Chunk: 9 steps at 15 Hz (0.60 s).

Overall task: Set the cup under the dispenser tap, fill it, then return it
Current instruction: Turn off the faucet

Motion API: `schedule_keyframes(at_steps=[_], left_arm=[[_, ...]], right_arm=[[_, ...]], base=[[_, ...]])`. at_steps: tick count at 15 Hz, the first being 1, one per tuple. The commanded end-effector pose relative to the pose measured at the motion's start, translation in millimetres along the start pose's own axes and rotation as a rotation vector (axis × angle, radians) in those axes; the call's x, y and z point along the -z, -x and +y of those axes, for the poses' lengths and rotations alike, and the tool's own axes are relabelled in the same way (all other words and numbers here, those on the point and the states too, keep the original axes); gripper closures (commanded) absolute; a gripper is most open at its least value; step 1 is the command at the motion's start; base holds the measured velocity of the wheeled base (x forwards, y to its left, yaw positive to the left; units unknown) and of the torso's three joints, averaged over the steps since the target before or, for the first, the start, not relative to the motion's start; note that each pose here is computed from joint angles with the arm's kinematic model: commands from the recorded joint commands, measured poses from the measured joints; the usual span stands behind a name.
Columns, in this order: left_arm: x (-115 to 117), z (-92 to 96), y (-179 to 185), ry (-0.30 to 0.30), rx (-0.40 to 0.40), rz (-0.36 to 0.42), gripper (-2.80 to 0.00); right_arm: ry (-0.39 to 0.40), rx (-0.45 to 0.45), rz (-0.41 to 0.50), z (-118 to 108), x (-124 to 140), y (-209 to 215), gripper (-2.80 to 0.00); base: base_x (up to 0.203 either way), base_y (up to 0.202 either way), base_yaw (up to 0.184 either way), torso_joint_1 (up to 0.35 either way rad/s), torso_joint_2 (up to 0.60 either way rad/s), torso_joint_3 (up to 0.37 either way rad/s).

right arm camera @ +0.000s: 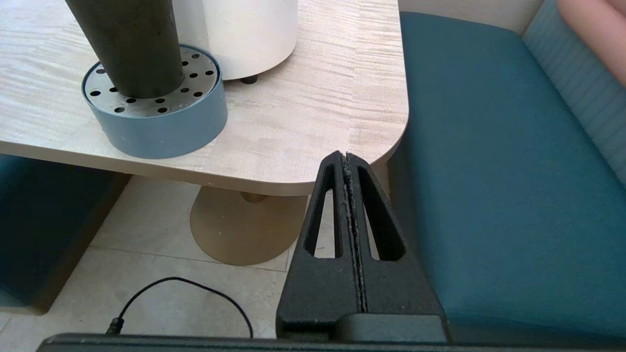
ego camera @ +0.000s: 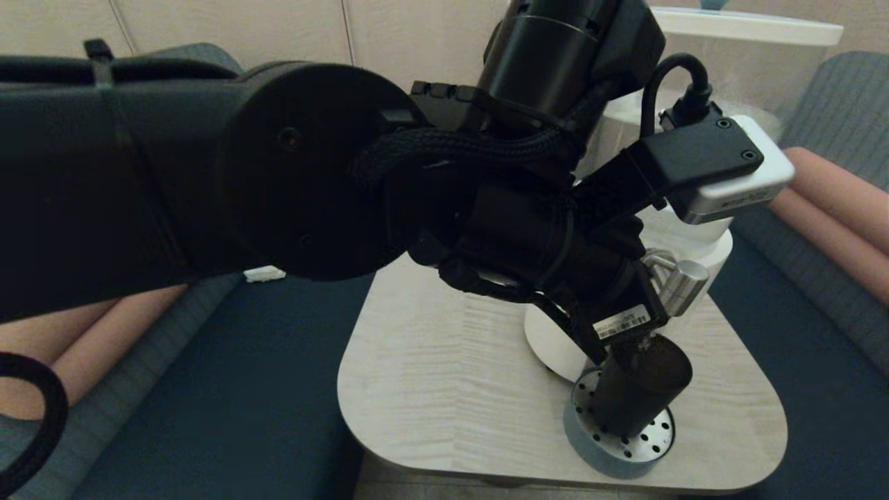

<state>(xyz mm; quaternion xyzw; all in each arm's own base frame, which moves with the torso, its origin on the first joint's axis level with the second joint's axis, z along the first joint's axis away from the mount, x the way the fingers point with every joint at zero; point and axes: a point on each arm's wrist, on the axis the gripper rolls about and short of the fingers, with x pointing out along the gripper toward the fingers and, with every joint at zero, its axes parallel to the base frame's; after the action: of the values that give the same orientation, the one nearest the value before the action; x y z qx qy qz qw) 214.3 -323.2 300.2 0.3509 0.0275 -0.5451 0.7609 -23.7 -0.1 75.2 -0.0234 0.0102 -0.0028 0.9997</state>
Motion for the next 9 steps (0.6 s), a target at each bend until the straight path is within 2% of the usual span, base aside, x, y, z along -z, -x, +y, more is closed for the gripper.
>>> schedule_keyframes(at_steps=[1, 9], left_arm=[[1.9, -1.3, -6.4, -0.004, 0.005, 0.002, 0.00], [6.8, 1.8, -25.2, -0.005, -0.025, -0.025, 0.00]], right_arm=[[0.001, 0.000, 0.001, 0.0, 0.0, -0.1, 0.00], [0.001, 0.000, 0.001, 0.0, 0.0, -0.1, 0.00]], base=[[0.000, 0.000, 0.000, 0.000, 0.00, 0.000], [0.000, 0.000, 0.000, 0.000, 0.00, 0.000]])
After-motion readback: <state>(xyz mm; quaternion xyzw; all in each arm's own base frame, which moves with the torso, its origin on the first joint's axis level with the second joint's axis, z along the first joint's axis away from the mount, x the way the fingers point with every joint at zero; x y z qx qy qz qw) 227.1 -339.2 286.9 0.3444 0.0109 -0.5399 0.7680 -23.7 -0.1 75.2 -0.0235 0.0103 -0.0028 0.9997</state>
